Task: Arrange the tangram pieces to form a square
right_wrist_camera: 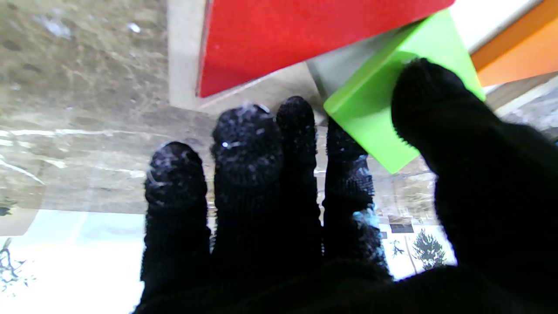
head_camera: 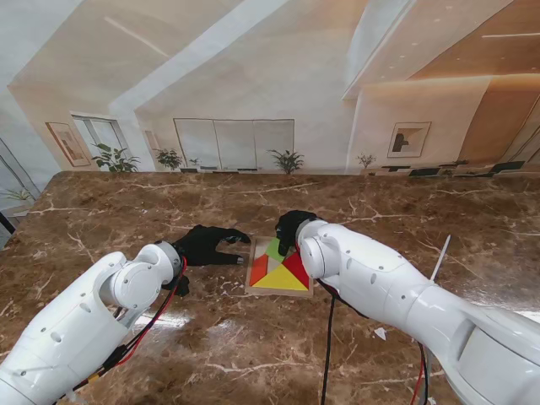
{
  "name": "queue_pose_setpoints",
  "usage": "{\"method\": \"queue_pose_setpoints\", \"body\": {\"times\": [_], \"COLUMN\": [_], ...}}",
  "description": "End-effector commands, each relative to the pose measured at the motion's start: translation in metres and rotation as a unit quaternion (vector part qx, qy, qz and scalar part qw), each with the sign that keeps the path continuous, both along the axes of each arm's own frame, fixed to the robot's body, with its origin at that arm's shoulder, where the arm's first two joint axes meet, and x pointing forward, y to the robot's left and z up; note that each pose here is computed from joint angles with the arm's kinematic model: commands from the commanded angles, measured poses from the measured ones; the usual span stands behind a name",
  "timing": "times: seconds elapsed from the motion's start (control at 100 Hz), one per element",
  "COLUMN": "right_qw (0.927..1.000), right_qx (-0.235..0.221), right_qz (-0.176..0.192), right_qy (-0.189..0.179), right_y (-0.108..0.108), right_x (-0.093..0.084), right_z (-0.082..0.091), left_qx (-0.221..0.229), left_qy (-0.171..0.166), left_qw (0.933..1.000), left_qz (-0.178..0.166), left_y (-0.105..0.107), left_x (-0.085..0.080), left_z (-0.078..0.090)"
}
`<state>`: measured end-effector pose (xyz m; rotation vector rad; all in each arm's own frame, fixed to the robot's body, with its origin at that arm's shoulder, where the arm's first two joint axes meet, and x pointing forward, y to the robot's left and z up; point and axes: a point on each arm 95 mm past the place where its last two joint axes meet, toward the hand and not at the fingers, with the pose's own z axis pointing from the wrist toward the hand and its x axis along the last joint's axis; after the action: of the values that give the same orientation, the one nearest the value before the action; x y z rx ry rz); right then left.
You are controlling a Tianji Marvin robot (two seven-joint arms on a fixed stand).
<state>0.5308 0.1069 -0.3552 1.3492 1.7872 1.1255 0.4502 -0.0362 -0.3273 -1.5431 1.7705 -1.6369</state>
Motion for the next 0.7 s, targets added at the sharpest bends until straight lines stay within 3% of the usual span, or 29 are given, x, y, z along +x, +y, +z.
{"method": "queue_pose_setpoints", "body": {"times": [0.0,0.69], "right_qw": [0.9999,1.0], "right_qx": [-0.003,0.002], "right_qz": [-0.004,0.007], "right_qy": [0.015,-0.002], "right_y": [-0.0031,0.0021], "right_x": [-0.0026,0.0], "right_z": [-0.008,-0.0017], "left_qx": [0.002,0.0], "left_qy": [0.005,0.003], "left_qw": [1.0,1.0], "left_qz": [0.001,0.001], "left_y": [0.0,-0.0001], "left_x": [-0.0011,0.0001], "left_z": [-0.0029,-0.0041]}}
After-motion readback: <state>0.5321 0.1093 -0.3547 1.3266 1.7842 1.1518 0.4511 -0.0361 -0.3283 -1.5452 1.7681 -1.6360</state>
